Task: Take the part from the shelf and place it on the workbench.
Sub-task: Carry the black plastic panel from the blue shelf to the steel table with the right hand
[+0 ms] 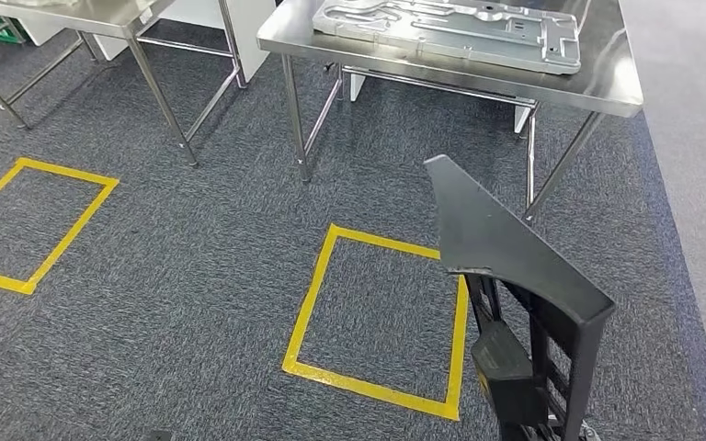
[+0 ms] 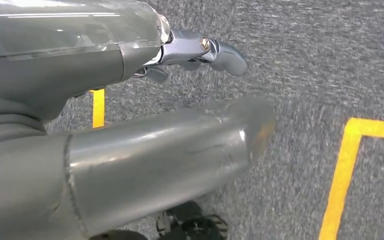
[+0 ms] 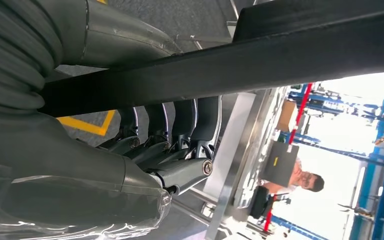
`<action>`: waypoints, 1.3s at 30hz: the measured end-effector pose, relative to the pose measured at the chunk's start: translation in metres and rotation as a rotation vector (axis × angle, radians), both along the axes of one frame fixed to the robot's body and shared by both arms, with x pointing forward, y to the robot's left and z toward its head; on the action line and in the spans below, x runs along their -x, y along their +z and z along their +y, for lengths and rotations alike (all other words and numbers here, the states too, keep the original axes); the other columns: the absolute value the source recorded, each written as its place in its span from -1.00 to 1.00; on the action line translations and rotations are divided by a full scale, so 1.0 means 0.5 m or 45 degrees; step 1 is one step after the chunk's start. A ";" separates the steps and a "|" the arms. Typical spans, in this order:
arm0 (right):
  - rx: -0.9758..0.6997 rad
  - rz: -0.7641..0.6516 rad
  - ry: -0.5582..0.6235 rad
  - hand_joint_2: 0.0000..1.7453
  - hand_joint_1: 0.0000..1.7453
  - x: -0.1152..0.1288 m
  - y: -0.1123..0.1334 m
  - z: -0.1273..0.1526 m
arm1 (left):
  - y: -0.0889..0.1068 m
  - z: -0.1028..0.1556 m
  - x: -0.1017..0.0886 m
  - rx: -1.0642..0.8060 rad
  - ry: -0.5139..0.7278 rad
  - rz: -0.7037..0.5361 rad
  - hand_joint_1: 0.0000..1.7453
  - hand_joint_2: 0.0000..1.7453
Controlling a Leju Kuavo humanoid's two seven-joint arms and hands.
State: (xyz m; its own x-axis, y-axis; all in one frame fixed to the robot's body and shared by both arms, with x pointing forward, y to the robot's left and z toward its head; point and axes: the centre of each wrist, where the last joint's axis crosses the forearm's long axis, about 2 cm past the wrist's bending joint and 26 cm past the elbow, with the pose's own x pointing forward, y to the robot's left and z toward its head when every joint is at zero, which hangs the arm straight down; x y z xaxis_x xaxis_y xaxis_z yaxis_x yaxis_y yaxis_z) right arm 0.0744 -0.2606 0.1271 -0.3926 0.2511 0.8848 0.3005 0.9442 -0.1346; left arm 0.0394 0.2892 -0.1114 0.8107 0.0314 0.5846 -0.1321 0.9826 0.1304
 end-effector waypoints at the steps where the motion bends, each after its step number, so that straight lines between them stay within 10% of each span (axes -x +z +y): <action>1: 0.001 0.000 0.001 1.00 1.00 0.000 0.000 0.001 | 0.000 0.001 0.000 -0.001 -0.003 0.000 -1.00 -1.00; 31: 0.162 0.010 -0.040 1.00 1.00 -0.041 0.027 0.041 | -0.001 0.014 0.006 -0.014 -0.070 0.032 -1.00 -1.00; 39: 0.162 -0.024 -0.240 1.00 1.00 -0.165 0.081 0.083 | 0.002 0.041 -0.012 -0.044 -0.198 0.033 -1.00 -1.00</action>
